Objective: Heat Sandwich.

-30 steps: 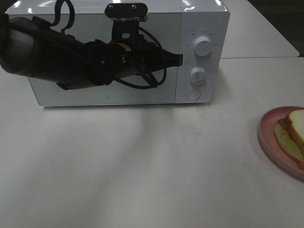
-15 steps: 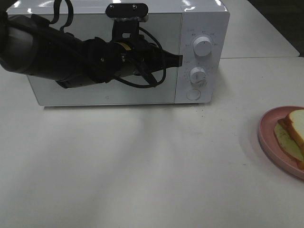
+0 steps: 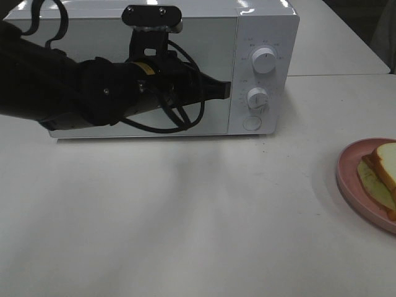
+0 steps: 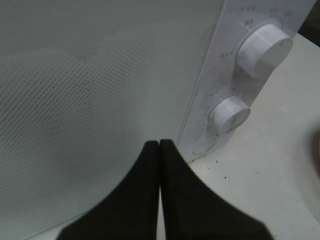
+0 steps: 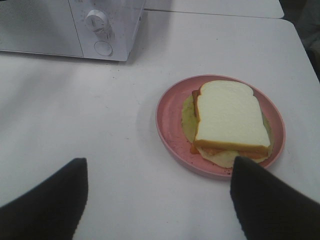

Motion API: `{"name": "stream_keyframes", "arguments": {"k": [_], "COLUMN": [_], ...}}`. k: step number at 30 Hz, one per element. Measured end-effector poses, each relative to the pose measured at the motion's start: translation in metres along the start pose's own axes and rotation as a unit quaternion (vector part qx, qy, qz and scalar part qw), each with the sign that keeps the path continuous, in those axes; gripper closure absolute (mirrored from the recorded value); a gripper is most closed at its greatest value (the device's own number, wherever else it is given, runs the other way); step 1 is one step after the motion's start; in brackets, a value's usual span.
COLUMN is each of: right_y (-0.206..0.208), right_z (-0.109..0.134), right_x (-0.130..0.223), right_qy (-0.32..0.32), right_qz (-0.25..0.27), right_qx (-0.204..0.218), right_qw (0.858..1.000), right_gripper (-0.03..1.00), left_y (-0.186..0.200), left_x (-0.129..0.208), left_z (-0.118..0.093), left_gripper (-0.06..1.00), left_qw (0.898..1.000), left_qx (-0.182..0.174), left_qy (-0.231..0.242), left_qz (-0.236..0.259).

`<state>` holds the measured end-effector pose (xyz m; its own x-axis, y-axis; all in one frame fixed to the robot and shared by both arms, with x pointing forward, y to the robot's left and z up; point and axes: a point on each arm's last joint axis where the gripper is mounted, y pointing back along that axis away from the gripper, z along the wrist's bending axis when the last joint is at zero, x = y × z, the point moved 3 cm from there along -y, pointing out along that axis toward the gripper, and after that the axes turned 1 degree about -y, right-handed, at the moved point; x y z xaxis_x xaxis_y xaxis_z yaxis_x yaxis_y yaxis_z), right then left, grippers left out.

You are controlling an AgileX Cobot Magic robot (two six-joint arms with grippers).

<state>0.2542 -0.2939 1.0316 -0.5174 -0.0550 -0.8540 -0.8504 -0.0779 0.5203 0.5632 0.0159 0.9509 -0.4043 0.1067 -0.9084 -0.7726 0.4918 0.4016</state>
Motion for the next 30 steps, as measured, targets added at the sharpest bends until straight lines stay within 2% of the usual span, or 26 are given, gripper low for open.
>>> {"name": "stream_keyframes", "arguments": {"k": [6, 9, 10, 11, 12, 13, 15, 16, 22, 25, 30], "right_y": [0.0, 0.0, 0.0, 0.0, 0.0, 0.0, 0.0, 0.0, 0.0, 0.0, 0.0], "right_z": [0.0, 0.0, 0.0, 0.0, 0.0, 0.0, 0.0, 0.0, 0.0, 0.0, 0.0], "right_x": [0.0, 0.0, 0.0, 0.0, 0.0, 0.0, 0.0, 0.0, 0.0, 0.0, 0.0], "right_qy": [0.0, 0.0, 0.0, 0.0, 0.0, 0.0, 0.0, 0.0, 0.0, 0.0, 0.0], "right_qz": [0.0, 0.0, 0.0, 0.0, 0.0, 0.0, 0.0, 0.0, 0.0, 0.0, 0.0], "right_qx": [0.0, 0.0, 0.0, 0.0, 0.0, 0.0, 0.0, 0.0, 0.0, 0.0, 0.0], "right_qw": [1.0, 1.0, 1.0, 1.0, 1.0, 1.0, 1.0, 1.0, 1.0, 1.0, 1.0], "right_gripper": [0.21, 0.21, 0.21, 0.21, 0.21, 0.21, 0.21, 0.21, 0.21, 0.21, 0.21], "left_y": [0.03, 0.046, 0.052, 0.062, 0.067, 0.067, 0.081, 0.086, 0.11, 0.128, 0.142], "left_x": [0.006, 0.014, 0.017, 0.022, 0.024, 0.024, 0.033, 0.036, 0.039, 0.039, 0.038], "left_z": [0.006, 0.008, 0.009, 0.009, 0.01, 0.01, 0.01, 0.01, 0.005, 0.002, 0.004], "left_gripper": [0.94, 0.84, 0.76, 0.52, 0.4, 0.4, 0.07, 0.02, -0.04, -0.04, -0.04], "left_qw": [1.0, 0.999, 0.999, 0.998, 0.997, 0.997, 0.994, 0.993, 0.984, 0.974, 0.967], "left_qx": [0.001, 0.004, 0.007, 0.013, 0.016, 0.016, 0.028, 0.034, 0.07, 0.096, 0.104], "left_qy": [0.003, 0.009, 0.009, 0.01, 0.01, 0.01, -0.001, -0.01, -0.051, -0.077, -0.073], "left_qz": [0.015, 0.04, 0.049, 0.065, 0.073, 0.073, 0.103, 0.112, 0.157, 0.192, 0.221]}}
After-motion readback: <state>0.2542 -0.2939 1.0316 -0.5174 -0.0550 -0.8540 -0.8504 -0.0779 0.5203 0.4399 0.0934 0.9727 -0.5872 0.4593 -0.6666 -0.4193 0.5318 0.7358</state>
